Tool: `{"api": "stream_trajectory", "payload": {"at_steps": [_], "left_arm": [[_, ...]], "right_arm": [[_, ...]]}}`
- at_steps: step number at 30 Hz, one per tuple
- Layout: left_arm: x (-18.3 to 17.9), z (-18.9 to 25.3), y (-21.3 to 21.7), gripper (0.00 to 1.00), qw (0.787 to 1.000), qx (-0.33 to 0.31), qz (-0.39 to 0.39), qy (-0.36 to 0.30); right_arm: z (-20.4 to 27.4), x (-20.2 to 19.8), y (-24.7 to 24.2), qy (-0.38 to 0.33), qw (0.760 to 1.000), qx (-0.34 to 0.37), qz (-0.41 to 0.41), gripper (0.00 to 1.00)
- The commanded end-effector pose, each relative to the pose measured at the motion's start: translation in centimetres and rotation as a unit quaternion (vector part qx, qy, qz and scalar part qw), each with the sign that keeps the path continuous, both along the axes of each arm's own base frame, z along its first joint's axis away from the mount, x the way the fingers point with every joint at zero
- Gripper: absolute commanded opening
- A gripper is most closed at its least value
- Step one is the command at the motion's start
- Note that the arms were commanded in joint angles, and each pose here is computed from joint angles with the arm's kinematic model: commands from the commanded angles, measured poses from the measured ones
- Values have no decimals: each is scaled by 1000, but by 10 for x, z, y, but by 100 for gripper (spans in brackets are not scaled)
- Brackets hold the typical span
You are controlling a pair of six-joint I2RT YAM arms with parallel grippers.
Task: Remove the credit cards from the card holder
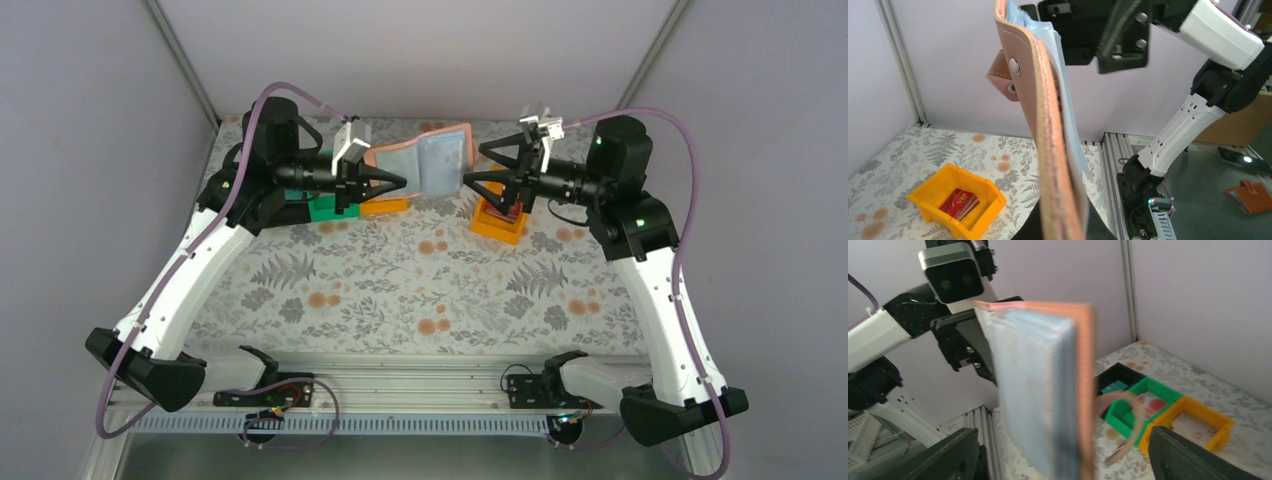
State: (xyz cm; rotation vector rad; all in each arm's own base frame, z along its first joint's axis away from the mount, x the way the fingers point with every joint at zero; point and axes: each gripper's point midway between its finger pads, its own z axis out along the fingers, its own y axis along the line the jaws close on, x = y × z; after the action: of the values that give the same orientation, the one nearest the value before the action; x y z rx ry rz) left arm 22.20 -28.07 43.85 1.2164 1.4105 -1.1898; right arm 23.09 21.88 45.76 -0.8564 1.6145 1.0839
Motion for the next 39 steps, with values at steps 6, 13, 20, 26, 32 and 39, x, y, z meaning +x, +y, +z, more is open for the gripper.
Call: {"api": "stream_trajectory", "payload": {"at_steps": [6,13,20,26,32,39], "left_arm": [[-27,12,5,2,997,-8,-48,-53],[-23,11,4,2,998,-9,-39,-42],[-10,9,3,2,1000,-5,-8,-26],[-4,7,3,2,1000,-3,10,-18],[-2,4,3,2,1000,0,12,-15],[-1,5,1,2,1000,-1,11,-15]], "right_arm": [[11,1,-8,-23,1000,-9,19,67],[-6,-13,1,15,996,0,87,84],[-17,-22,-3,23,996,-14,85,90],[-15,-22,0,40,995,6,89,90],[10,-25,4,-11,998,32,45,82],[2,-19,18,10,998,28,62,62]]}}
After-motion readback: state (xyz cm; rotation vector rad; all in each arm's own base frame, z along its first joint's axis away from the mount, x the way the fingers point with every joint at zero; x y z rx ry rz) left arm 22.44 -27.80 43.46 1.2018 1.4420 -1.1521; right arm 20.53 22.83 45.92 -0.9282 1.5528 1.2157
